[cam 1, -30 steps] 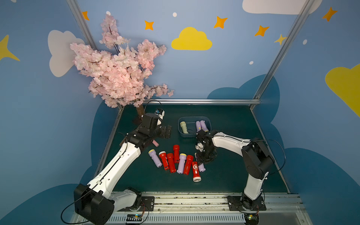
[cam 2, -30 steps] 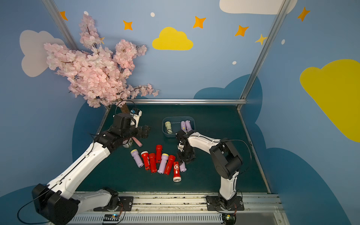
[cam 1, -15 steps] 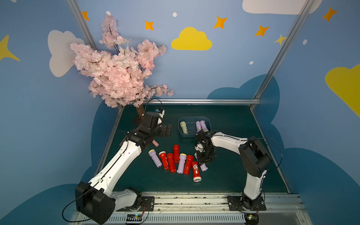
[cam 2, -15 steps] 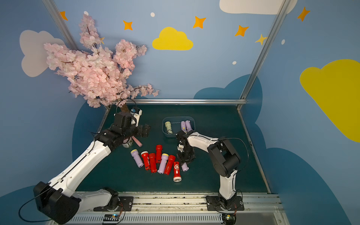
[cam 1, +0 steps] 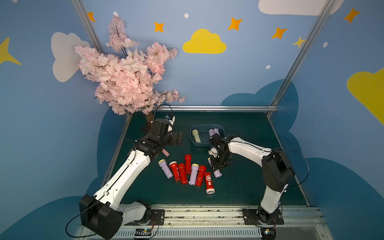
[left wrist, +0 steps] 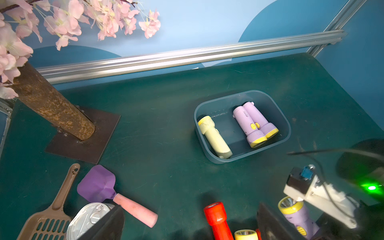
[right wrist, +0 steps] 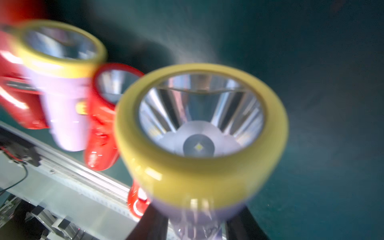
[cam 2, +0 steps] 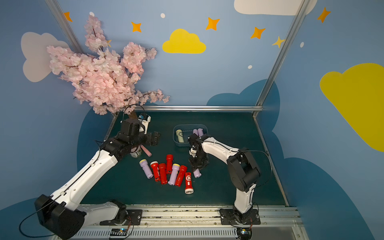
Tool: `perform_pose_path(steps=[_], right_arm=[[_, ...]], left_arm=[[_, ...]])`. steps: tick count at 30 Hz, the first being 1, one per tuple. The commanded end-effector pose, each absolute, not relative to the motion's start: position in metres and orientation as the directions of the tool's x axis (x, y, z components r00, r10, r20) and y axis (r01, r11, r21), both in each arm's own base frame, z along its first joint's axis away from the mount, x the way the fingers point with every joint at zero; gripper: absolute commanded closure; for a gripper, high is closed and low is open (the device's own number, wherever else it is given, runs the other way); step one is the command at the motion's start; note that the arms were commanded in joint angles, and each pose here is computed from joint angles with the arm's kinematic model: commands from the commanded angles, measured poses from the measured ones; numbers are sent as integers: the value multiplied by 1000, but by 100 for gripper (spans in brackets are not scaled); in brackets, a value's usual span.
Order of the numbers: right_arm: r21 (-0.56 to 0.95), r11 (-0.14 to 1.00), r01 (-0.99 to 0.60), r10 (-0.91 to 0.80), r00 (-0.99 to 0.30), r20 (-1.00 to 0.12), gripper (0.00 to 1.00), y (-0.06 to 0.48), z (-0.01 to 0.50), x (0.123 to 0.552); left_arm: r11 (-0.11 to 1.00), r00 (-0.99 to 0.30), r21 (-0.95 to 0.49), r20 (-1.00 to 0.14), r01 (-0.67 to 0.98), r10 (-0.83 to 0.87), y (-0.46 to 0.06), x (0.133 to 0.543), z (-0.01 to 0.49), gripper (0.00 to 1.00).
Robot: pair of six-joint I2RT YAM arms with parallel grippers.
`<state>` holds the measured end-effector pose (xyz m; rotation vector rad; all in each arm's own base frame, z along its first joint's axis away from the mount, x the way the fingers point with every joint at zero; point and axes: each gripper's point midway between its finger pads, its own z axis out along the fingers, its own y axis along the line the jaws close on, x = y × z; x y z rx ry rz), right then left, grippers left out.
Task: Put the flashlights into the storage boxes
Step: Pick up the flashlight from the center of the board, then place the flashlight at the storage box.
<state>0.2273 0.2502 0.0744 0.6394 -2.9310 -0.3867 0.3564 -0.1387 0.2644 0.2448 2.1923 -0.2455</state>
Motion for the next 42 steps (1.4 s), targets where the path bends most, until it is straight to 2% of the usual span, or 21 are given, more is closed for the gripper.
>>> perform_pose_path(steps=[1,13,24,33,42], right_arm=[[250,878,-409,-421,-907,-7,68,249,104,244],[243,888,-390,-358,-919,-166,68,269,152,345],[232,911,-340,-285,-928,-242,67,283,134,439],[273,916,-292,-241,-949,-205,66,289,88,459],[310,913,-263,-217,-960,-176,64,296,68,462]], left_arm=[[957,-560,-100,-825,271,73,-139,356,274,1],[953,-555,-70,-825,293,110,-141,362,267,1],[941,-584,-152,-810,302,57,-148,369,254,1],[939,-596,-157,-800,306,61,-145,373,251,1],[938,-609,-165,-791,306,60,-142,377,250,1]])
